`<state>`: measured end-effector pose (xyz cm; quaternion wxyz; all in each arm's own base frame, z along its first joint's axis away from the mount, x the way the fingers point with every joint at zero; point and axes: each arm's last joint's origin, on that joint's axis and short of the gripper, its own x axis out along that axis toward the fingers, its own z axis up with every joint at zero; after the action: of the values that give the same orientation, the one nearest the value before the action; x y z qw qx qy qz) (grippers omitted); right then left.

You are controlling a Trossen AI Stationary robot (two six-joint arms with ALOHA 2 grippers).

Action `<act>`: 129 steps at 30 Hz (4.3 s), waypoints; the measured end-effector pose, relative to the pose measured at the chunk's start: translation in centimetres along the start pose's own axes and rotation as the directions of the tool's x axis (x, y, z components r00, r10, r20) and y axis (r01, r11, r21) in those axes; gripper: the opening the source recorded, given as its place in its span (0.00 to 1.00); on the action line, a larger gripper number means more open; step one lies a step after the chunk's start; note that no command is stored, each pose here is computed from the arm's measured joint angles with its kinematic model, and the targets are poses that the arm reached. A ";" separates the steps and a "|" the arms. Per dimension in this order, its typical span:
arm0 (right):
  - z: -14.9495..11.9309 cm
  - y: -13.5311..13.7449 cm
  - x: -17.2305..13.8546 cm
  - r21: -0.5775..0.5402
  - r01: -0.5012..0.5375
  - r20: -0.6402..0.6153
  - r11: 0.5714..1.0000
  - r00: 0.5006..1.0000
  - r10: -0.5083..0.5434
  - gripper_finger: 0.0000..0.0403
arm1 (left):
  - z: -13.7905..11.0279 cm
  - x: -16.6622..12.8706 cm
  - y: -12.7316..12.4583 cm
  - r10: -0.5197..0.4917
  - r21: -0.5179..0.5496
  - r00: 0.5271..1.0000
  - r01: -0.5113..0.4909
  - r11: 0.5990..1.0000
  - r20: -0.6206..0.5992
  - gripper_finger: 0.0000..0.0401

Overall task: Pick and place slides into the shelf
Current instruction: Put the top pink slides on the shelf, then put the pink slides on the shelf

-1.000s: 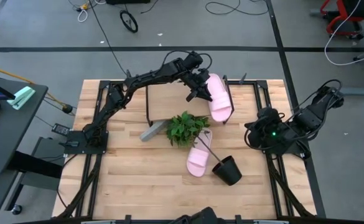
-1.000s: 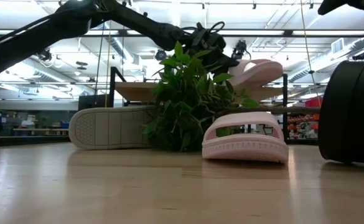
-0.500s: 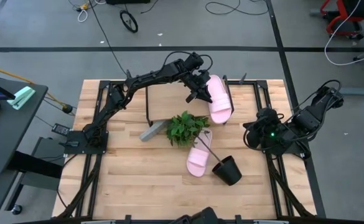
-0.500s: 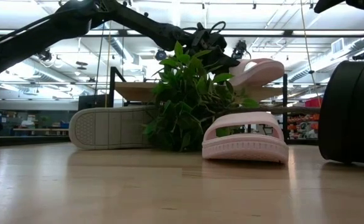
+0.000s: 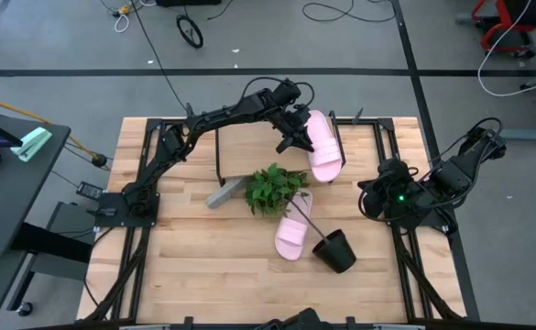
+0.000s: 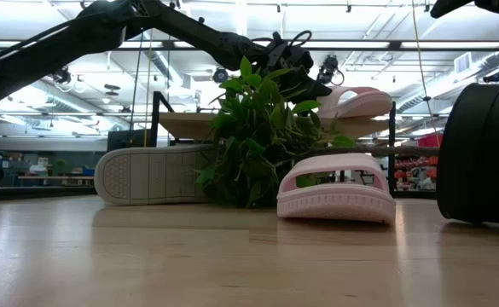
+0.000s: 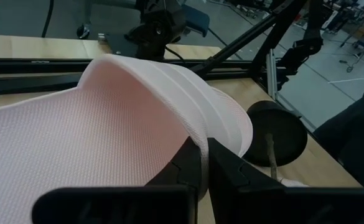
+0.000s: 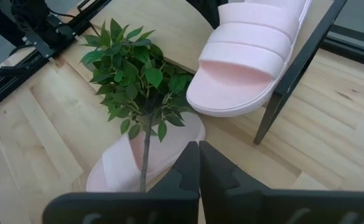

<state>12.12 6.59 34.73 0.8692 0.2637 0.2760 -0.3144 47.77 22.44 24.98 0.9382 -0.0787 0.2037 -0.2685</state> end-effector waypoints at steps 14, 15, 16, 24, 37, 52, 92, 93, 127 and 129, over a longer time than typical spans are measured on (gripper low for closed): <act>0.0 0.0 0.0 0.000 0.000 0.000 1.000 1.000 0.000 0.00 | 0.4 0.4 0.0 0.090 0.038 0.996 -0.090 0.995 -0.005 0.27; 0.0 0.0 0.0 0.000 0.000 0.000 1.000 1.000 0.000 0.00 | 0.5 0.5 0.0 0.101 0.045 0.995 -0.100 0.994 -0.003 0.29; 0.0 0.0 0.0 0.000 0.000 0.000 1.000 1.000 0.000 0.00 | 0.5 0.5 0.1 0.113 0.051 0.994 -0.113 0.992 -0.001 0.31; 0.0 0.0 0.0 0.000 0.000 0.000 1.000 1.000 0.000 0.00 | 0.8 0.7 0.0 0.136 0.069 0.991 -0.136 0.988 0.007 0.43; 0.0 0.0 0.0 -0.001 0.003 0.013 1.000 1.000 -0.003 0.00 | 1.1 0.7 0.1 0.168 0.096 0.985 -0.170 0.981 0.026 0.43; 0.0 0.0 0.0 -0.001 0.003 0.014 1.000 1.000 -0.003 0.00 | 2.8 -2.0 0.0 0.207 0.066 0.978 -0.209 0.976 0.037 0.49; -3.0 2.9 -1.8 -0.429 -0.291 -0.166 0.855 0.956 0.243 0.04 | 8.4 8.5 -33.4 0.491 0.112 0.785 -0.488 0.866 -0.377 0.17; -3.2 3.1 -1.9 -0.434 -0.299 -0.170 0.850 0.953 0.249 0.04 | 8.2 9.0 -34.2 0.499 0.110 0.782 -0.496 0.861 -0.374 0.17; -9.3 10.9 0.7 -0.342 -0.387 -0.196 0.856 0.921 0.338 0.12 | -3.9 21.1 -41.2 0.748 0.436 0.520 -0.609 0.663 -0.411 0.07; -9.3 11.1 0.6 -0.327 -0.396 -0.186 0.858 0.917 0.353 0.12 | -5.1 20.9 -41.4 0.761 0.448 0.488 -0.617 0.647 -0.427 0.06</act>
<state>17.25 19.57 30.91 0.9288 0.1681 0.3234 -0.0675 42.20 -23.89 23.96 0.8570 0.2077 0.4607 0.1008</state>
